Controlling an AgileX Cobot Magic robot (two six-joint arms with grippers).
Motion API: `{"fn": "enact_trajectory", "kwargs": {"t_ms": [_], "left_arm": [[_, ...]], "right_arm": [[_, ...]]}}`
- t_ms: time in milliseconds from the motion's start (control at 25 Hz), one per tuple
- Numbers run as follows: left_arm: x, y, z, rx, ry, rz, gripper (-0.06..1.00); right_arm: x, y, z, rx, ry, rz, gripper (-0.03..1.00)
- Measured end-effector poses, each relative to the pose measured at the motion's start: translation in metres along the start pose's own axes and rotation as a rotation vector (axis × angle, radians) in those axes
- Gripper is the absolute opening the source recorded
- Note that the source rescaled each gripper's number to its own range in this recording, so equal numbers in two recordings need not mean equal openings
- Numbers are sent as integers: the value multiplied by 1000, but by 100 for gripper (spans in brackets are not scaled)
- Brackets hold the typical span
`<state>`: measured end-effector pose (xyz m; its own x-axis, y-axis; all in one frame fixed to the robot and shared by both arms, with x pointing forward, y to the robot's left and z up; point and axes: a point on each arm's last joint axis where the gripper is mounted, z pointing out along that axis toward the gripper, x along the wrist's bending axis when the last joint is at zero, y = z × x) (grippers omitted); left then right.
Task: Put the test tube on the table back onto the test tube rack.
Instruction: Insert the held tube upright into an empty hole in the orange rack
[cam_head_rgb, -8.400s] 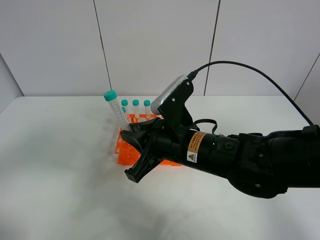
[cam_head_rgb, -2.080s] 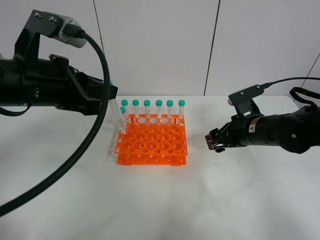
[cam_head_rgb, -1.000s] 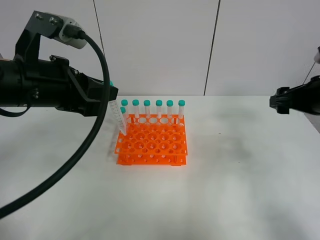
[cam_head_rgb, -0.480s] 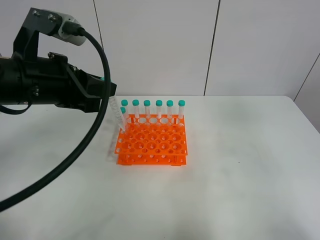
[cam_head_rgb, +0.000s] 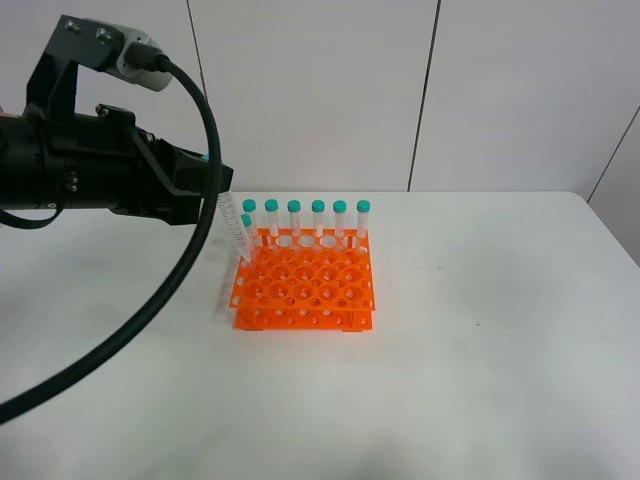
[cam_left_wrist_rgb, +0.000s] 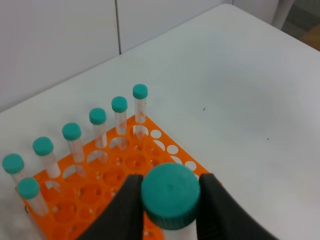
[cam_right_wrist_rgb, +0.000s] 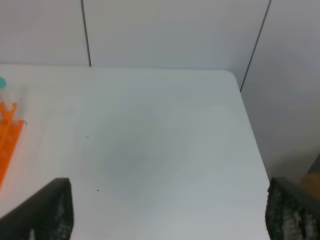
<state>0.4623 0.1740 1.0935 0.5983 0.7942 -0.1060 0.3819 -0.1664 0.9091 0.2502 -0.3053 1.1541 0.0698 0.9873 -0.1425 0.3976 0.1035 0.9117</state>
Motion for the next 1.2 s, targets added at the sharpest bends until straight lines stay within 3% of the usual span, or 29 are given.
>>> {"fn": "enact_trajectory", "kwargs": {"t_ms": [320, 560, 680, 960, 1200], "left_arm": [[0, 0, 0, 0, 0, 0, 0], [0, 0, 0, 0, 0, 0, 0], [0, 0, 0, 1, -1, 0, 0], [0, 0, 0, 1, -1, 0, 0], [0, 0, 0, 1, -1, 0, 0]], "right_arm": [[2, -40, -53, -99, -5, -6, 97], [6, -53, -66, -150, 19, 8, 97], [10, -57, -56, -114, 53, 20, 97], [21, -90, -5, 91, 121, 16, 97], [24, -99, 14, 110, 121, 38, 96]]}}
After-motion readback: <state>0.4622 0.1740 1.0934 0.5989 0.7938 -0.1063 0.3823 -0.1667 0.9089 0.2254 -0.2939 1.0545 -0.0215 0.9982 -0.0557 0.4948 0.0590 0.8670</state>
